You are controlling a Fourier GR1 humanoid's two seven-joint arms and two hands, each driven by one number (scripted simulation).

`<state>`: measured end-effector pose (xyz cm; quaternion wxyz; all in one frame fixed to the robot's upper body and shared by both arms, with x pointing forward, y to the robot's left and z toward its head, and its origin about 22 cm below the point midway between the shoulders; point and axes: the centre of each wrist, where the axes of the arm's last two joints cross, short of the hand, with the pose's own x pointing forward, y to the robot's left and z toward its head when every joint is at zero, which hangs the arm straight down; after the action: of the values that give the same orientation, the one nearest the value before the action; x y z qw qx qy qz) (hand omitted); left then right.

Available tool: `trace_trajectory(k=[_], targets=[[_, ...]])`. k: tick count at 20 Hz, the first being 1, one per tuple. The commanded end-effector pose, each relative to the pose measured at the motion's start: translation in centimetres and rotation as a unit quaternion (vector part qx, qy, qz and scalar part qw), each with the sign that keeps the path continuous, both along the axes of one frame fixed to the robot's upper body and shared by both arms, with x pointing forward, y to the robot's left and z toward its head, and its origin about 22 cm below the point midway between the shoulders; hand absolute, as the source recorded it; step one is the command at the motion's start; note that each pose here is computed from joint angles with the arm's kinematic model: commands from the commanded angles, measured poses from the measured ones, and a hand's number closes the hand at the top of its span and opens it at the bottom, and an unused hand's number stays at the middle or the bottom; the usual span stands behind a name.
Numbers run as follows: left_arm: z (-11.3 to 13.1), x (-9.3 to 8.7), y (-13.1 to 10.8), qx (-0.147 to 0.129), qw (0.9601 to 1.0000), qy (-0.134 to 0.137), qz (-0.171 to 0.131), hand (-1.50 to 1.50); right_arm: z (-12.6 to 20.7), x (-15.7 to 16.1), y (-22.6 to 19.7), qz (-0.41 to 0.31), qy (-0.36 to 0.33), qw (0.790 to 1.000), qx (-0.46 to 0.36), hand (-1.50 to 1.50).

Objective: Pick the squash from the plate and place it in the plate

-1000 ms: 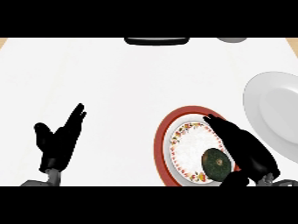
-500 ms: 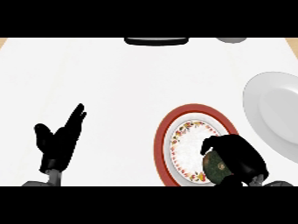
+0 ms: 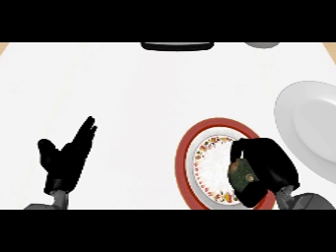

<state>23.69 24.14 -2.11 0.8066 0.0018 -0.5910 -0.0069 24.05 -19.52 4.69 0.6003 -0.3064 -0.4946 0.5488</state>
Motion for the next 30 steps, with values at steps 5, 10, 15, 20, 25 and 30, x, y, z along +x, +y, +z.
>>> trace_trajectory(k=[5,10,15,20,25,30], targets=[[-0.4,-0.5,-0.1,0.003,0.9998,0.02,-0.006,0.0,2.8,6.3,-1.5,-0.404,-0.114,0.907,0.039,1.5],[-0.3,-0.1,-0.8,-0.001,0.9997,0.018,-0.018,0.0,7.3,9.8,-0.3,-0.517,-0.268,0.813,0.016,1.5],[-0.2,0.6,-1.6,0.003,0.9991,0.015,-0.04,0.0,10.6,12.7,1.0,-0.584,-0.352,0.731,0.021,1.5],[-0.2,0.7,-1.6,0.004,0.9993,0.022,-0.03,0.0,10.6,13.3,1.5,-0.632,-0.405,0.659,0.047,1.5],[-0.1,0.5,-0.5,0.0,0.9996,0.021,-0.02,0.0,9.7,13.0,1.2,-0.645,-0.458,0.608,0.07,1.5],[-0.5,-0.1,-1.4,-0.001,0.9995,0.025,-0.016,0.0,6.6,13.1,-1.8,-0.674,-0.466,0.573,0.011,1.5]])
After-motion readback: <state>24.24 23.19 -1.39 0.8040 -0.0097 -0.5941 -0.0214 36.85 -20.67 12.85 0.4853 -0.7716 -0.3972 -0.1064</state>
